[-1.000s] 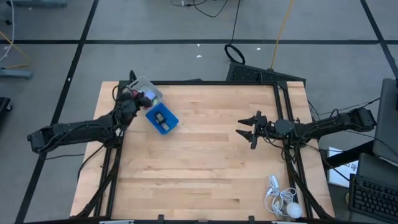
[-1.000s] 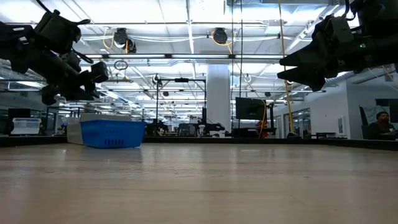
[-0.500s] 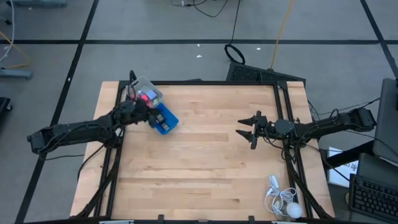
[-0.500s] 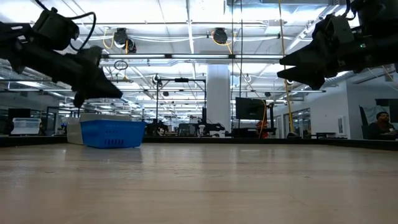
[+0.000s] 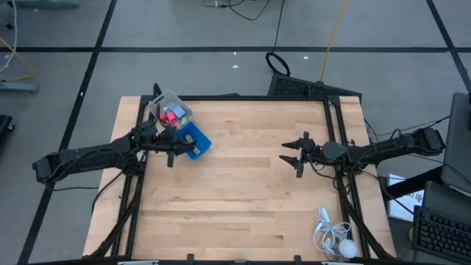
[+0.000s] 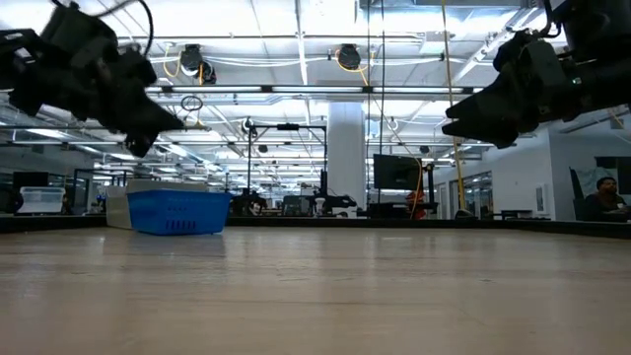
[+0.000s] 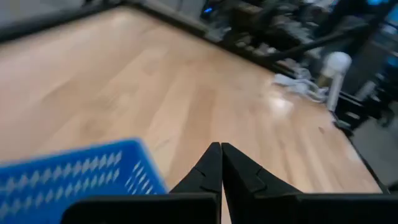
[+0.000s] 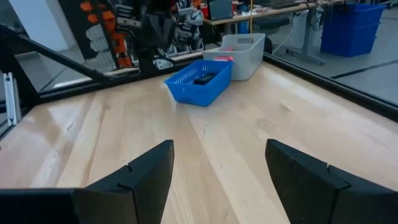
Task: Pick & Place Office items
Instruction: Return to Home Position
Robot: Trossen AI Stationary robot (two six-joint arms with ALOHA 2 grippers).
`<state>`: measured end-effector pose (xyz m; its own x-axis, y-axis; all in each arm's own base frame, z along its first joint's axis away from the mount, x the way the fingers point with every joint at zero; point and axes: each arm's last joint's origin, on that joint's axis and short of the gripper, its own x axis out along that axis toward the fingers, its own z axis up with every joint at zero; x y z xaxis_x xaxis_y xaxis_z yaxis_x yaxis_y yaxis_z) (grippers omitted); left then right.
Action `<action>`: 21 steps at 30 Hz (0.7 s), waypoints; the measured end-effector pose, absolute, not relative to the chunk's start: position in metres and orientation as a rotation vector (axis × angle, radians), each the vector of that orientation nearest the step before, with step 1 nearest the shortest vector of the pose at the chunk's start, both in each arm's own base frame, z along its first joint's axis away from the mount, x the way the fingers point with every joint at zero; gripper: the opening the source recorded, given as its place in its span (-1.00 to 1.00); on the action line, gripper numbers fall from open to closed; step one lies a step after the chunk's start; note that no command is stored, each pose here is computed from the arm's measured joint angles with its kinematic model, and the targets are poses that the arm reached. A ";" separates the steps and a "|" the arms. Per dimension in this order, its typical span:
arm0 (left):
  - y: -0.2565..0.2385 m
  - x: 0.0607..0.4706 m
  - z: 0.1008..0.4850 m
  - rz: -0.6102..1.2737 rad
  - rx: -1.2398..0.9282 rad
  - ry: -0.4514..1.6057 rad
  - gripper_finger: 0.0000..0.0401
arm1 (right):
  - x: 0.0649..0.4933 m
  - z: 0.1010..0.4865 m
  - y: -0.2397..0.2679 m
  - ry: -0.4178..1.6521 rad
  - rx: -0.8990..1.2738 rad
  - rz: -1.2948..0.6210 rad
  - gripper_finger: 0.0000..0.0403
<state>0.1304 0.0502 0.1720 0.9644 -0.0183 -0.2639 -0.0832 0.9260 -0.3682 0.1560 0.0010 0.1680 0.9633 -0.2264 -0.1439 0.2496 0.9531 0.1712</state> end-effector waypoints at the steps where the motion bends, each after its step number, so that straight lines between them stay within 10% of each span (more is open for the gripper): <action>1: 0.048 0.131 0.175 0.010 -0.356 0.246 -0.99 | 0.156 0.168 0.001 0.120 0.190 -0.242 0.23; 21: 0.009 0.085 0.203 -0.023 -0.101 -0.034 -0.77 | 0.137 0.188 0.010 0.010 0.118 -0.155 0.23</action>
<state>0.0854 0.0086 0.2027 0.9992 -0.0213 0.0351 0.0248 0.9947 -0.1001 0.1369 0.0101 0.1879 0.9879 -0.1539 -0.0187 0.1550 0.9810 0.1163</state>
